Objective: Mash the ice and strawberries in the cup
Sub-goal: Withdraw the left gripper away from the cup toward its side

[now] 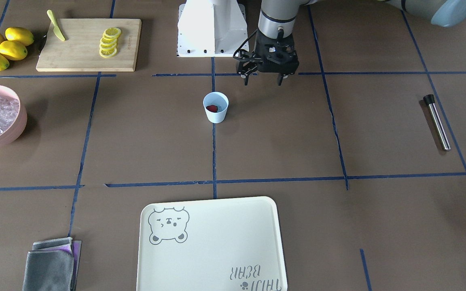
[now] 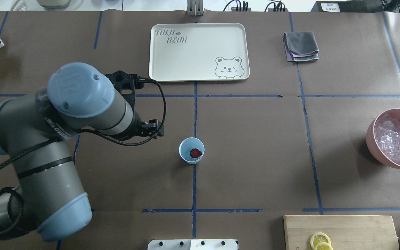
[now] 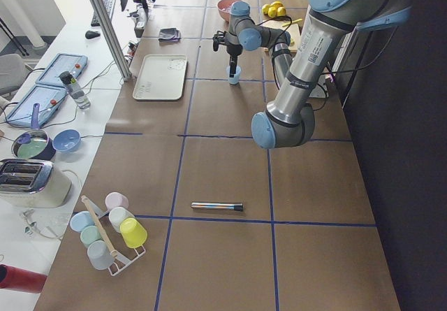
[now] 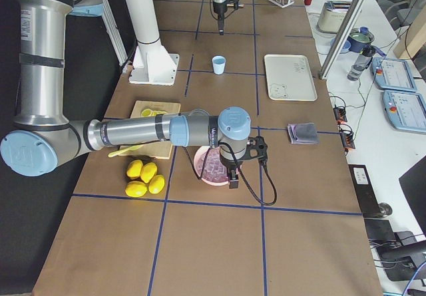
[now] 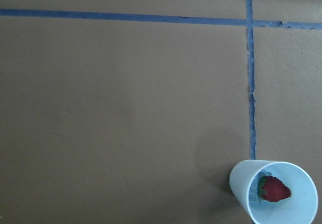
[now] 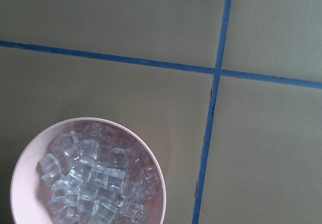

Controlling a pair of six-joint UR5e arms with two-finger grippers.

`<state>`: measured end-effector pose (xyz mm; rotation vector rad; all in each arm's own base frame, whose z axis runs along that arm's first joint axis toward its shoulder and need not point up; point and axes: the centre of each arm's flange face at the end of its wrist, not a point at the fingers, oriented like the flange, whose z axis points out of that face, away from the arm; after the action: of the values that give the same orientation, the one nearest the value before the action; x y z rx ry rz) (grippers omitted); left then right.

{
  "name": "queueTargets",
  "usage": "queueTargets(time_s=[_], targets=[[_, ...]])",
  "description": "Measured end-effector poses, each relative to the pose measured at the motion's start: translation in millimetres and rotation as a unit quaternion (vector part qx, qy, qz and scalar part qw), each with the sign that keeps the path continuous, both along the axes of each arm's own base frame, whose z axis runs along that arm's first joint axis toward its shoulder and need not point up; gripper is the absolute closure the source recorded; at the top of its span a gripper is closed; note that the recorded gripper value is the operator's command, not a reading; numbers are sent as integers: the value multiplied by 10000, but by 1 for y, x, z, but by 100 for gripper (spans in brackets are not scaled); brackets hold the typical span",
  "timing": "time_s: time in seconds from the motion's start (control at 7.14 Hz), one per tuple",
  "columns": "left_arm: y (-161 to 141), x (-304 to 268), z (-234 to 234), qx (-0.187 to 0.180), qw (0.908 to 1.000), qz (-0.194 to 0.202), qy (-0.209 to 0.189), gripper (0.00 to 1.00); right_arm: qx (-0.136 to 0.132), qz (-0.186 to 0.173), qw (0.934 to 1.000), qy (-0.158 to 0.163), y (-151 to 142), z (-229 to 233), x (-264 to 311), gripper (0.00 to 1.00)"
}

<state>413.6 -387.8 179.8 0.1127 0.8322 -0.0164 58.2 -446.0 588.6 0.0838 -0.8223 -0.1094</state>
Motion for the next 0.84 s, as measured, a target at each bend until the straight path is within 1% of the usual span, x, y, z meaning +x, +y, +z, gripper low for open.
queueTargets(time_s=[0.14,0.42,0.56,0.84], targets=[[-15,-28,19,17,9999,152,-80,0,46,14,10000,15,0,11,1,1],[-43,-75,62,88,9989,343,-306,0,240,128,9996,31,-1,40,9,0],[-55,-101,88,76,9981,433,-424,0,240,212,9995,30,-2,45,12,0],[-75,-174,153,8,9960,705,-555,0,87,396,9992,9,-2,48,14,0]])
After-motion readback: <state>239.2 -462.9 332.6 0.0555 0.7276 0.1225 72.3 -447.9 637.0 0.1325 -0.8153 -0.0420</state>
